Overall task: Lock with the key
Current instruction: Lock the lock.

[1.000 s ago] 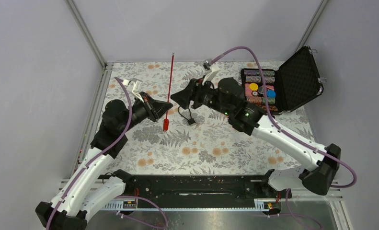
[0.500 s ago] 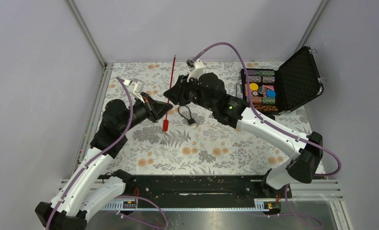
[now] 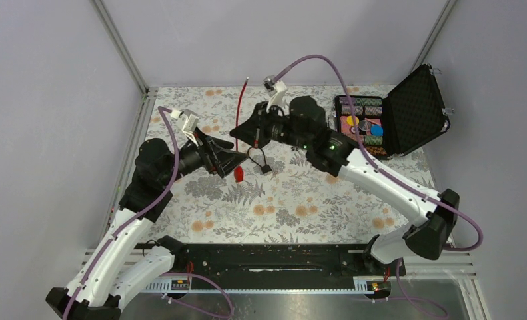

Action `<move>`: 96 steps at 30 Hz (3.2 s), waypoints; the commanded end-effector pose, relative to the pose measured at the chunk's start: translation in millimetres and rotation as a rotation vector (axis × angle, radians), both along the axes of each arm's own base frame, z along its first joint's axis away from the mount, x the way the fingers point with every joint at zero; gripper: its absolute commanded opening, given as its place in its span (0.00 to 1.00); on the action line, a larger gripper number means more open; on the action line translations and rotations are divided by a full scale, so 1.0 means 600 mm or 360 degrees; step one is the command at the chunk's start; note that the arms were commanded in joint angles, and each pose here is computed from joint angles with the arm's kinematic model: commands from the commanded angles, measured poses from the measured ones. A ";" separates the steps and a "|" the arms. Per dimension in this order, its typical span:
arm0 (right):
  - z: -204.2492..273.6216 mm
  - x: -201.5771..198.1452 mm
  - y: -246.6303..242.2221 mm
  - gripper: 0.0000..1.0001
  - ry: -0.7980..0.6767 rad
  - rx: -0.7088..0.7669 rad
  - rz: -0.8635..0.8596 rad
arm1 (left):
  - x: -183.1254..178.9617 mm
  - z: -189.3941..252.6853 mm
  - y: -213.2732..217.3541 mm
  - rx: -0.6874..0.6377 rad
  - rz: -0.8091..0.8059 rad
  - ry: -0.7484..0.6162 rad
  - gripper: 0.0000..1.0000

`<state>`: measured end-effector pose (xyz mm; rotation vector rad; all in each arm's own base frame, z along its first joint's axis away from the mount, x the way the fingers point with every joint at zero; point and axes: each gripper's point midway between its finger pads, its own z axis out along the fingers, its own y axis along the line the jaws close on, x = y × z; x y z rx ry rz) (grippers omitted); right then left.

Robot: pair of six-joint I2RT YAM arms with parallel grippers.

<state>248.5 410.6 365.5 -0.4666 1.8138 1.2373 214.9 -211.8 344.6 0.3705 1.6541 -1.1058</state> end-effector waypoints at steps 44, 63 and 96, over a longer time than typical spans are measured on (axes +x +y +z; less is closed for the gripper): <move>0.232 -0.128 -0.078 0.00 -0.0340 0.0765 0.0874 | -0.159 0.073 -0.069 -0.0326 -0.1011 -0.0234 0.41; 0.103 -0.014 -0.124 0.88 -0.0157 0.0506 0.0106 | -0.023 0.050 -0.016 -0.0022 -0.0096 -0.0241 0.00; 0.021 0.062 -0.240 0.68 -0.0992 -0.1009 0.0093 | -0.084 -0.051 0.035 0.0673 -0.0297 -0.0289 0.00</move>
